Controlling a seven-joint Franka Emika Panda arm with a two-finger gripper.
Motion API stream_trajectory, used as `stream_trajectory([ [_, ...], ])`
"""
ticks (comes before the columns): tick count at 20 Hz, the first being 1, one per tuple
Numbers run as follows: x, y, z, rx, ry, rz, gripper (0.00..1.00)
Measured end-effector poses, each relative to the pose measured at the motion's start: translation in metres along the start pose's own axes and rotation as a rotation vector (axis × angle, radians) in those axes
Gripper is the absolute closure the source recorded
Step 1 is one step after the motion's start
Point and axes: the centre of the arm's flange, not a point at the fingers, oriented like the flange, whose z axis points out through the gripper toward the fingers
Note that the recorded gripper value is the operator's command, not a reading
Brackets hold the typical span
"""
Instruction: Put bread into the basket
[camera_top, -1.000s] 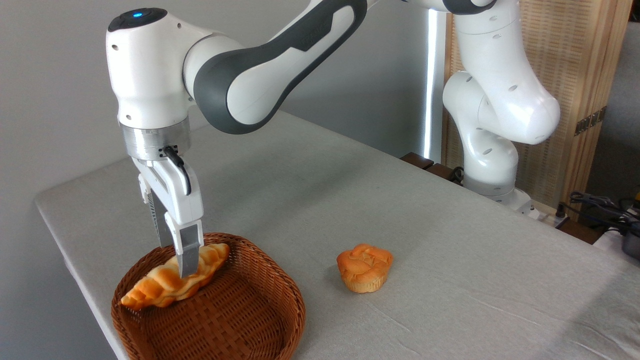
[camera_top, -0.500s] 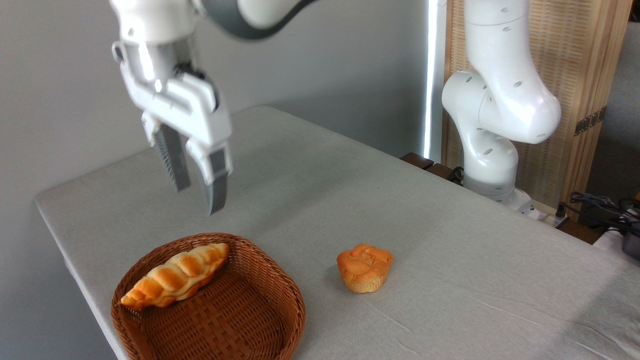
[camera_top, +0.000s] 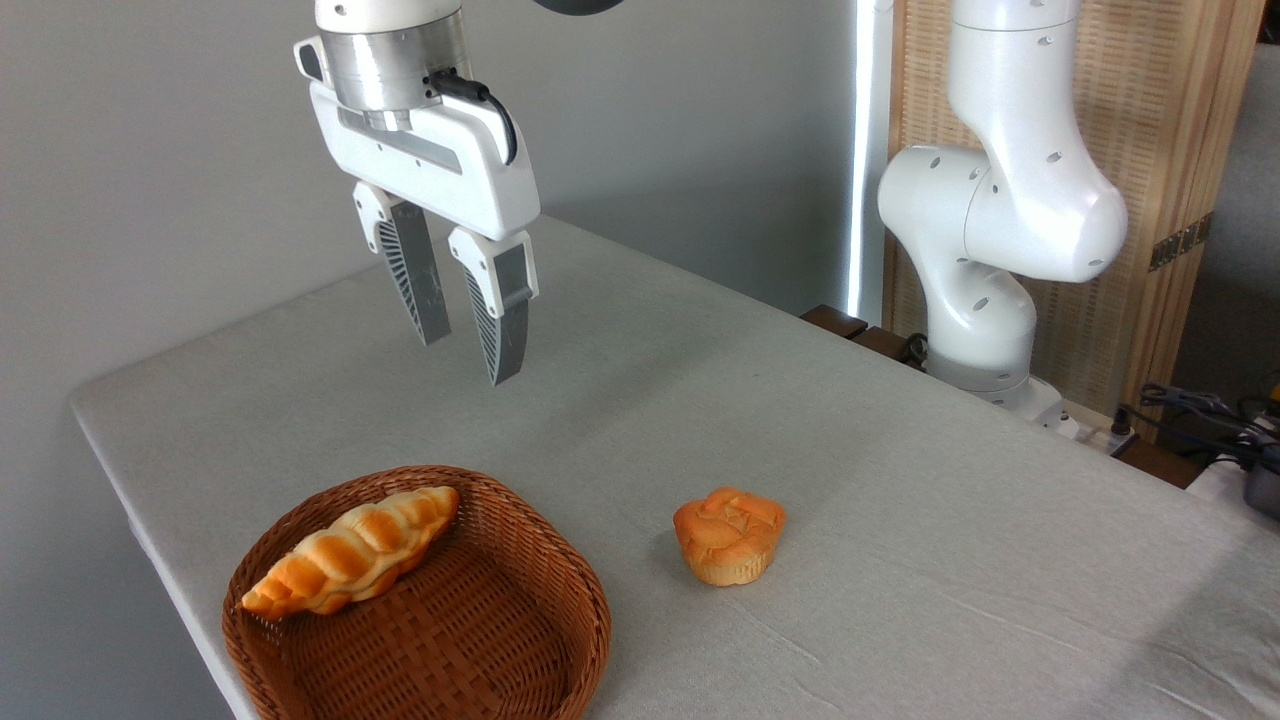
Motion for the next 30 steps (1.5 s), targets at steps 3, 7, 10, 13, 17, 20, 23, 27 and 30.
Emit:
stream_trajectory([
  [3, -0.007, -0.010, -0.001, 0.011, -0.005, -0.018, 0.00],
  [7, -0.012, -0.016, -0.004, 0.015, -0.002, -0.028, 0.00],
  [10, -0.015, -0.018, -0.008, 0.020, 0.003, -0.035, 0.00],
  [13, -0.017, -0.020, -0.010, 0.022, 0.005, -0.040, 0.00],
  [17, -0.022, -0.028, -0.011, 0.024, 0.008, -0.057, 0.00],
  [20, -0.022, -0.029, -0.012, 0.025, 0.009, -0.058, 0.00],
  [23, -0.022, -0.027, -0.012, 0.021, 0.003, -0.056, 0.00],
  [27, -0.025, -0.024, -0.013, 0.004, -0.023, 0.007, 0.00],
  [30, -0.027, -0.025, -0.013, -0.002, -0.030, 0.050, 0.00],
])
